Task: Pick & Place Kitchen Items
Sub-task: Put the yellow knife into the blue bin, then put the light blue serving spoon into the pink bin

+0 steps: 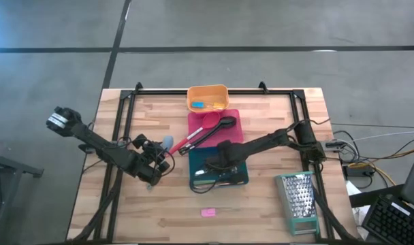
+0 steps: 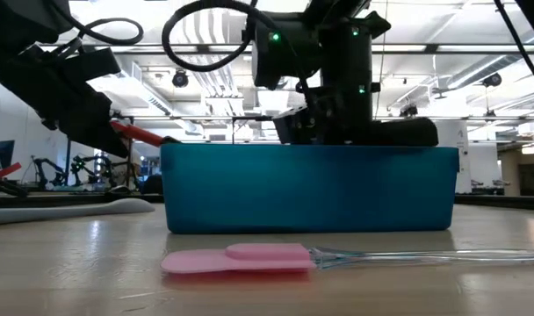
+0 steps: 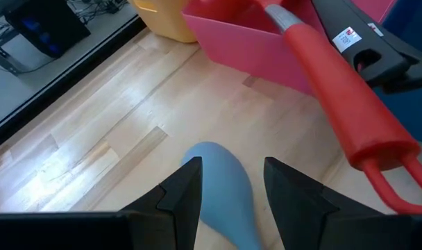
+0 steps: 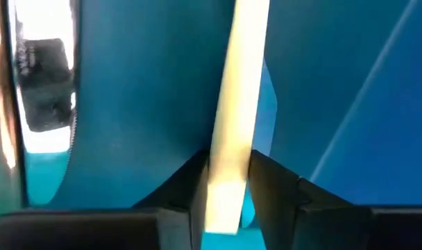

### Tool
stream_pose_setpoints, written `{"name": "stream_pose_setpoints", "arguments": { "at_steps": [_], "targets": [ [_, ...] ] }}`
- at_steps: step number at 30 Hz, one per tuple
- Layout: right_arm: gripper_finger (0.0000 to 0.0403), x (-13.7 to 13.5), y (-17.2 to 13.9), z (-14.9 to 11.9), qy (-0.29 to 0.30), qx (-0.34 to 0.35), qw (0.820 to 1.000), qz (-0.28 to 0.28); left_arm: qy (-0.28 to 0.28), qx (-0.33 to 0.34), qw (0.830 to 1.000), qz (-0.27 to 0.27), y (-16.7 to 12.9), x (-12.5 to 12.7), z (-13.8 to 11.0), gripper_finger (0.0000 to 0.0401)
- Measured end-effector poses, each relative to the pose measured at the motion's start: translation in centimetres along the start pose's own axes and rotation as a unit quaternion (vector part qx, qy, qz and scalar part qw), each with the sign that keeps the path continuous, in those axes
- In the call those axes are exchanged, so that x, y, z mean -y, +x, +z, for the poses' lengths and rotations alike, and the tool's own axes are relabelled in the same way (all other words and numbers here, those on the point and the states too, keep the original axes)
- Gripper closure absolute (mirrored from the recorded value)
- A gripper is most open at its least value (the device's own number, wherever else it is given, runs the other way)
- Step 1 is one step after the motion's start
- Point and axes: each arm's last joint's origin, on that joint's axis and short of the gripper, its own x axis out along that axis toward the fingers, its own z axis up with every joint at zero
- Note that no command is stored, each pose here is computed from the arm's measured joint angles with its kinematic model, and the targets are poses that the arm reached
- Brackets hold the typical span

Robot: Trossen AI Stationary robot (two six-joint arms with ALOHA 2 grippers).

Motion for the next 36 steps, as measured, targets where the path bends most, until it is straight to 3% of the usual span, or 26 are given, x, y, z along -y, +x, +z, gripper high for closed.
{"name": "stream_pose_setpoints", "arguments": {
  "at_steps": [9,18,26,36],
  "targets": [
    [0.0237,0.3,-2.0,-0.1,0.034,0.022,0.999,-0.003,0.005,0.001,1.000,0.000,0.0,0.0,0.0,0.0243],
    [0.0188,1.2,-8.8,-1.5,0.157,0.117,0.981,0.003,0.016,0.041,0.999,0.017,-0.2,0.0,0.2,0.0243],
    [0.0174,1.9,-16.5,-5.9,0.253,0.237,0.938,0.001,0.090,0.042,0.995,0.020,-0.2,0.0,0.2,0.0243],
    [0.0208,1.5,-24.0,-13.5,0.321,0.357,0.862,-0.165,0.169,0.128,0.972,0.097,-0.3,-0.2,0.9,0.0243]
  ]
}}
